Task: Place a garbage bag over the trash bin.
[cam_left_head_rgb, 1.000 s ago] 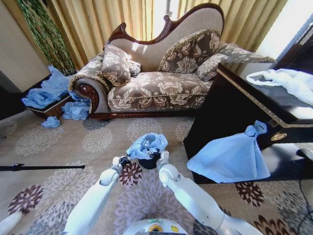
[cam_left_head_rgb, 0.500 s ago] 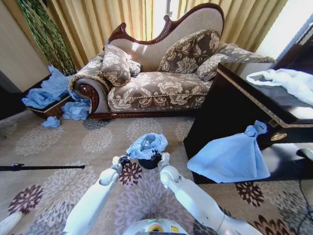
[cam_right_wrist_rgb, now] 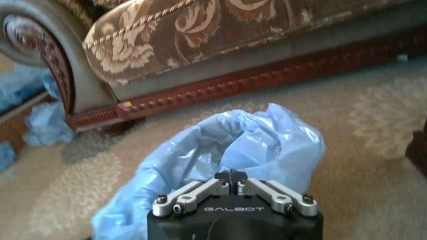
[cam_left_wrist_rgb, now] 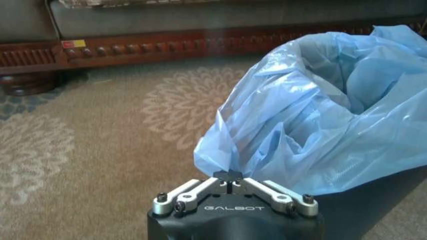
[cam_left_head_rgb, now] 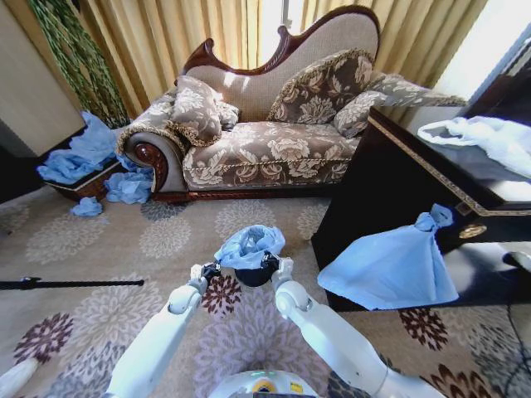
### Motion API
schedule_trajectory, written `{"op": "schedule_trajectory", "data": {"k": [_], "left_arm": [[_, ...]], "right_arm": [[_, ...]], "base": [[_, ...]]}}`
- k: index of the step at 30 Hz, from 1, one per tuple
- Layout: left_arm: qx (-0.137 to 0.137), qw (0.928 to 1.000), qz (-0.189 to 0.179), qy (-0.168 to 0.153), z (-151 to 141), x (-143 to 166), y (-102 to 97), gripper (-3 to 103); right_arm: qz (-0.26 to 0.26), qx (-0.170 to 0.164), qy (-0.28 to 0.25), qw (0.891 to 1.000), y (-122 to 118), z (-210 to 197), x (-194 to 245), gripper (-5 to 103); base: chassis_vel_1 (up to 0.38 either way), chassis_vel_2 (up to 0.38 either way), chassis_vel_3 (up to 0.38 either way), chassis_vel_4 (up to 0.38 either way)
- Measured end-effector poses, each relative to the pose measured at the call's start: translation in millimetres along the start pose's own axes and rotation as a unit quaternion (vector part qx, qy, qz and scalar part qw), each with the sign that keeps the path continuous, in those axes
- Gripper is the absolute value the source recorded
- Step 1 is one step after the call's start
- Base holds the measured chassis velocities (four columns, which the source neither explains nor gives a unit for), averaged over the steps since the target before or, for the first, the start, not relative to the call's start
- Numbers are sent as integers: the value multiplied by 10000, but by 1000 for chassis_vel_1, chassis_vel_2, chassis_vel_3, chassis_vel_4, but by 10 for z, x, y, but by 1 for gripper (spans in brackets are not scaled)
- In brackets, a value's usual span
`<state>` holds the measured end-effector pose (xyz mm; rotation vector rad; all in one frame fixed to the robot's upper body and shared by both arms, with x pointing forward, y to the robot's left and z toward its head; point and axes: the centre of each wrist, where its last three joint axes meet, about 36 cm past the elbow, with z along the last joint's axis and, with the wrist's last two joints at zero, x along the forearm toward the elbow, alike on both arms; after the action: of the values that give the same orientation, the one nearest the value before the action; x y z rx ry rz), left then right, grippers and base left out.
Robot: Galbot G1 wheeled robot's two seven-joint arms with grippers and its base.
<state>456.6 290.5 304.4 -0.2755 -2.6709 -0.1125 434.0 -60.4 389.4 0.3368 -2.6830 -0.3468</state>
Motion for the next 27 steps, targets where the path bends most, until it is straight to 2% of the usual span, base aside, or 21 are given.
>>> {"op": "schedule_trajectory", "data": {"k": [2, 5, 9, 17, 27], "left_arm": [[-2, 10000, 1, 2, 2, 4, 0, 0], [-17, 10000, -5, 3, 5, 20, 13, 0], [-29, 10000, -4, -7, -4, 26, 17, 0], [-60, 10000, 17, -24, -18, 40, 6, 0], [-86, 10000, 22, -25, -13, 67, 10, 0]], "right_arm": [[-9, -90, 26, 10000, 9, -8, 38, 0], [-34, -508, 255, 9984, -25, -13, 258, 0], [17, -698, 486, 9964, -112, 45, 439, 0], [329, -781, 820, 9930, -326, 287, 410, 0], [590, -862, 1036, 9891, -408, 519, 156, 0]], "base": [[0, 0, 0, 0], [0, 0, 0, 0], [0, 0, 0, 0], [0, 0, 0, 0], [0, 0, 0, 0]]}}
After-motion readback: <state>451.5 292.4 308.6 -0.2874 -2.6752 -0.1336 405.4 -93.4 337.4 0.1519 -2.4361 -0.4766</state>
